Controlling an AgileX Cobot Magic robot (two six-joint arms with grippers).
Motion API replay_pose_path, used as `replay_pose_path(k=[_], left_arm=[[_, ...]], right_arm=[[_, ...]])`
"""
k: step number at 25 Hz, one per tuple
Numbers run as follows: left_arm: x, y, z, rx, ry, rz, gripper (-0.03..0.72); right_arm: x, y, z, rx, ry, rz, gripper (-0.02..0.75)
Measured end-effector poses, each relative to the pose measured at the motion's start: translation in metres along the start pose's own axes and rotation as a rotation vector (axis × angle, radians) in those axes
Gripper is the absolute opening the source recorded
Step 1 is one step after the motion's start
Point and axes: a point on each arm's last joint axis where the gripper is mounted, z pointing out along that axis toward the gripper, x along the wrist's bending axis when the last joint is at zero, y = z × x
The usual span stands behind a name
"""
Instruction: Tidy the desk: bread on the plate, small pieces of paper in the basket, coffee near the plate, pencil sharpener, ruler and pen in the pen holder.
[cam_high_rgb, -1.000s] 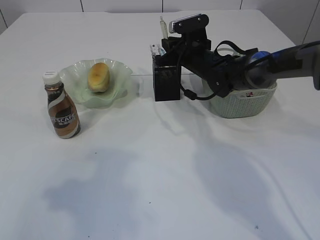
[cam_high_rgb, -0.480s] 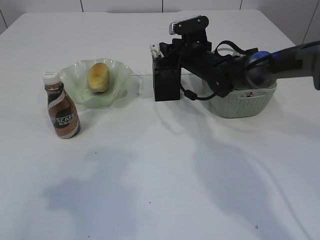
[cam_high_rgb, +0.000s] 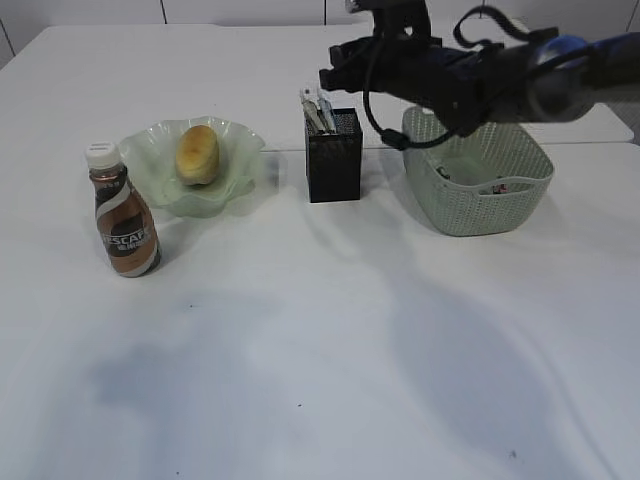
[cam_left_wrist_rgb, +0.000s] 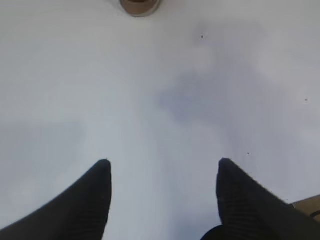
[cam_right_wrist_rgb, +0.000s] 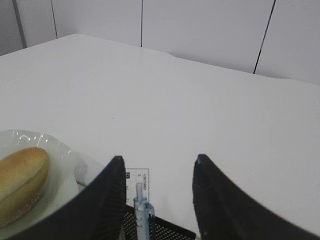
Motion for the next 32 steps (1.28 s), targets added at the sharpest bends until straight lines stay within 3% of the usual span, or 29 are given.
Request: replay_pose_path(k=[3, 8, 9, 10, 16, 17, 25, 32], left_arm=[[0.001, 0.002, 0.000, -0.027, 0.007, 0.008, 0.466], [0.000, 0.011, -0.004, -0.132, -0.001, 0.014, 0.466], [0.000, 0.013, -0.007, -0.157, 0.003, 0.020, 0.466], [0.000, 0.016, -0.011, -0.187, 0.006, 0.027, 0.466], [0.004, 0.042, -0.054, -0.365, 0.090, 0.105, 0.469], [0.004, 0.046, -0.062, -0.386, 0.097, 0.108, 0.474], [0.006, 0.052, -0.104, -0.459, 0.142, 0.116, 0.486], [0.010, 0.032, -0.124, -0.447, 0.156, 0.100, 0.482]], right_arm=[[-0.003, 0.019, -0.009, 0.010, -0.011, -0.003, 0.358], [-0.012, 0.091, -0.056, 0.038, -0.053, -0.009, 0.358], [-0.012, 0.087, -0.056, 0.072, -0.057, -0.009, 0.358], [-0.014, 0.112, -0.075, 0.054, -0.069, -0.009, 0.358], [-0.019, 0.159, -0.121, 0.048, -0.099, -0.005, 0.358], [-0.021, 0.180, -0.148, 0.049, -0.114, -0.002, 0.358], [-0.026, 0.214, -0.222, 0.154, -0.158, 0.024, 0.358], [-0.026, 0.212, -0.256, 0.327, -0.180, 0.048, 0.358]])
